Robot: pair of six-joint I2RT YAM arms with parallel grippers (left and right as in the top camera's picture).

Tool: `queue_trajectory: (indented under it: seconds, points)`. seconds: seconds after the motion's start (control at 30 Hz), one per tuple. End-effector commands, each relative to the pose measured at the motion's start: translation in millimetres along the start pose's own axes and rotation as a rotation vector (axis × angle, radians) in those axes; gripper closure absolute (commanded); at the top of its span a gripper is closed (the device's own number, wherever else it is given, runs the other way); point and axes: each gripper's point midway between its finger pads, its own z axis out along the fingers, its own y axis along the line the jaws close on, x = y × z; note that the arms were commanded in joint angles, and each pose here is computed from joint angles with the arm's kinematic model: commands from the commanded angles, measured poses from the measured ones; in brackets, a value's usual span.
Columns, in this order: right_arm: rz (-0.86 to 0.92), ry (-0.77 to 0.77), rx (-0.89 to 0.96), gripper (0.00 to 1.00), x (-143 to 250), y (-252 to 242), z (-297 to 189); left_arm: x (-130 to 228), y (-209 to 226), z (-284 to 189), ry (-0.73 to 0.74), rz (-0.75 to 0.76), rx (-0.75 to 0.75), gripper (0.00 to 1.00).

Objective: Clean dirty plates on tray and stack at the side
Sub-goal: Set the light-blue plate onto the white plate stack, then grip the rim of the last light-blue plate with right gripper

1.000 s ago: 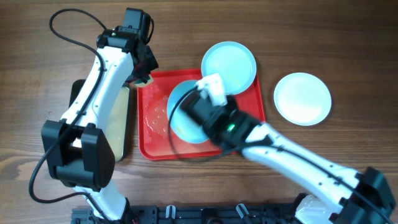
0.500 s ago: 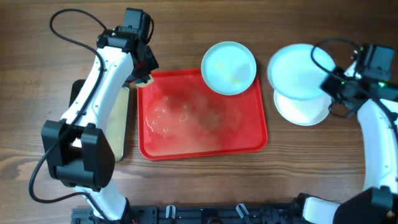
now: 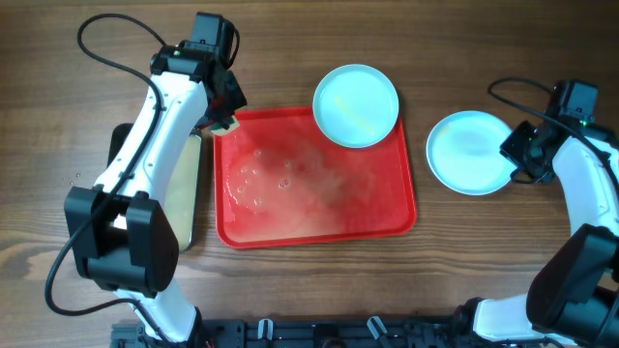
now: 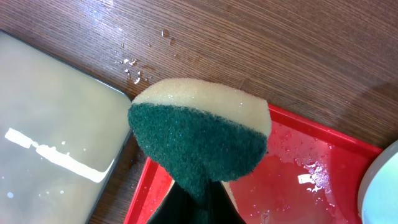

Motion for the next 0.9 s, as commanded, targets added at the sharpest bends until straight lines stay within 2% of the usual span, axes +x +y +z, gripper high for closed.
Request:
queue_trajectory:
  seconds: [0.0,0.07,0.17,0.23,0.37,0.57,0.63,0.67,0.77,0.8,0.87]
  points:
    - [-0.073,-0.009,-0.227,0.57,-17.2,52.2,-23.1,-4.6,-2.7,-2.2,-0.009,-0.001,0.012,0.96]
    - [-0.165,0.013,-0.413,0.64,-6.5,107.1,-43.2,-4.6,-2.7,-2.2,-0.009,-0.001,0.012,0.96]
    - [-0.246,0.024,-0.450,0.62,21.4,156.8,-47.4,-4.6,-2.7,-2.2,-0.009,-0.001,0.012,0.96]
    - [-0.247,0.022,-0.407,0.62,39.9,182.6,-38.1,-4.6,-2.7,-2.2,-0.009,-0.001,0.012,0.96]
    - [-0.228,0.090,-0.343,0.61,75.2,209.0,-0.1,-4.6,-2.6,-2.2,-0.009,0.000,0.012,0.96]
    - [-0.269,0.128,-0.332,0.61,97.6,228.2,41.8,-4.6,-2.6,-2.2,-0.009,0.000,0.012,0.96]
    - [-0.277,0.132,-0.335,0.67,100.8,231.3,47.9,-4.6,-2.6,-2.2,-0.009,0.000,0.012,0.96]
    - [-0.279,0.140,-0.334,0.76,102.5,230.8,48.3,-4.5,-2.5,-2.2,-0.009,0.000,0.012,0.96]
    - [-0.322,0.193,-0.354,0.92,115.4,230.7,45.7,-4.6,-2.6,-2.2,-0.009,-0.001,0.012,0.96]
    - [-0.341,0.230,-0.364,0.96,123.7,229.5,43.8,-4.5,-2.5,-2.2,-0.009,0.000,0.012,0.96]
    - [-0.383,0.316,-0.358,0.96,144.9,222.5,39.4,-4.6,-2.6,-2.2,-0.009,0.000,0.012,0.96]
